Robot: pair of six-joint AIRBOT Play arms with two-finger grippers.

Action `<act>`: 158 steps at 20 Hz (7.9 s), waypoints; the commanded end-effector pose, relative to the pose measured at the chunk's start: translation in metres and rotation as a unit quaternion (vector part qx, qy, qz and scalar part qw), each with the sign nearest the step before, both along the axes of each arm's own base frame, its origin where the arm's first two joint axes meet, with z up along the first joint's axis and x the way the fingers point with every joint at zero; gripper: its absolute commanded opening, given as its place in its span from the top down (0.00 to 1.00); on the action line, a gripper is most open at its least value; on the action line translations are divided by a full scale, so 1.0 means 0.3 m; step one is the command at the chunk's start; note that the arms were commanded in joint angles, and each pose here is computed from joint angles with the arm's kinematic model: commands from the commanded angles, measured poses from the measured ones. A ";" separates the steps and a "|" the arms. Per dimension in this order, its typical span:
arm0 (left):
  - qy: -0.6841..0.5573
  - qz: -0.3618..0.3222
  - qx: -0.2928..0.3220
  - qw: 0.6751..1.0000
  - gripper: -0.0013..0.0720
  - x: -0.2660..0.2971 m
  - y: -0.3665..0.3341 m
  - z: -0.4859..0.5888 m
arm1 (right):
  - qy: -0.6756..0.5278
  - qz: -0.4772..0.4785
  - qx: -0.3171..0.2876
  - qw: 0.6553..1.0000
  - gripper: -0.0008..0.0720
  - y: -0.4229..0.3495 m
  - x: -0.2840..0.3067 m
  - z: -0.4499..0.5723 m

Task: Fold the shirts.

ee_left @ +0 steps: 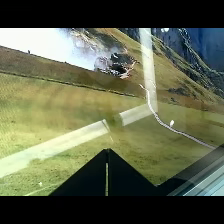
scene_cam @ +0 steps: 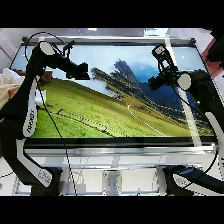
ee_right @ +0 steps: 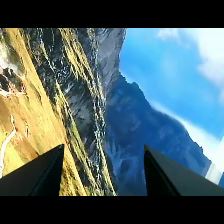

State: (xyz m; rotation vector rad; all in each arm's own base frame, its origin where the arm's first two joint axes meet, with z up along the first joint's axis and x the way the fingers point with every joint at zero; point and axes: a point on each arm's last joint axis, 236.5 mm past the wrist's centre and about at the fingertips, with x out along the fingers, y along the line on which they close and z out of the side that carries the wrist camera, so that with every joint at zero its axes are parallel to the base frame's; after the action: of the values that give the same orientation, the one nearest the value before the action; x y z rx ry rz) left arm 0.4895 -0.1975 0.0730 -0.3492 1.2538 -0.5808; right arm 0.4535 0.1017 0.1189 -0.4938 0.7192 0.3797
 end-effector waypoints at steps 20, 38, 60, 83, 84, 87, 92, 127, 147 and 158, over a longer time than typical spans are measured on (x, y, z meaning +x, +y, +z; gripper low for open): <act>-0.087 0.007 0.059 0.994 0.87 0.118 0.079 -0.016 | -0.101 -0.004 0.066 0.993 0.23 0.061 0.100 0.141; 0.008 0.345 0.448 0.824 0.09 -0.079 1.607 -0.048 | -0.011 -0.036 0.140 0.989 0.23 0.108 0.025 0.062; -0.318 0.238 0.006 0.918 0.97 0.117 0.917 0.732 | -0.114 -0.058 0.242 0.962 0.23 0.129 0.061 0.392; -0.141 -0.085 -0.027 0.986 0.01 -0.166 -0.120 0.326 | 0.046 -0.103 0.046 0.993 0.23 -0.096 -0.214 0.232; -0.109 -0.094 -0.030 0.989 0.01 -0.183 -0.138 0.274 | 0.067 -0.121 -0.003 0.990 0.23 -0.158 -0.197 0.141; -0.013 -0.157 -0.020 0.987 0.01 -0.282 -0.199 0.108 | 0.144 -0.192 -0.095 0.966 0.23 -0.344 -0.217 -0.098; 0.071 -0.240 0.001 0.968 0.01 -0.398 -0.365 -0.136 | 0.240 -0.284 -0.054 0.927 0.23 -0.519 -0.343 -0.269; 0.030 -0.238 0.302 0.923 0.96 -0.336 -0.300 -0.506 | 0.300 -0.339 0.087 0.887 0.23 -0.579 -0.495 -0.629; 0.018 -0.234 0.295 0.926 0.96 -0.318 -0.319 -0.485 | 0.364 -0.279 0.254 0.852 0.95 -0.399 -0.455 -0.736; -0.192 -0.063 0.431 0.879 0.96 -0.102 0.082 0.271 | 0.186 -0.139 0.256 0.938 0.95 -0.329 -0.331 -0.023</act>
State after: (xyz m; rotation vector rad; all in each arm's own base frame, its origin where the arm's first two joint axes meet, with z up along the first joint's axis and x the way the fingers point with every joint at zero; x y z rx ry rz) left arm 0.4579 -0.2230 0.0772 0.5836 1.1585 -0.2899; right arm 0.3554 -0.0027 0.0243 0.2965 1.1616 0.3493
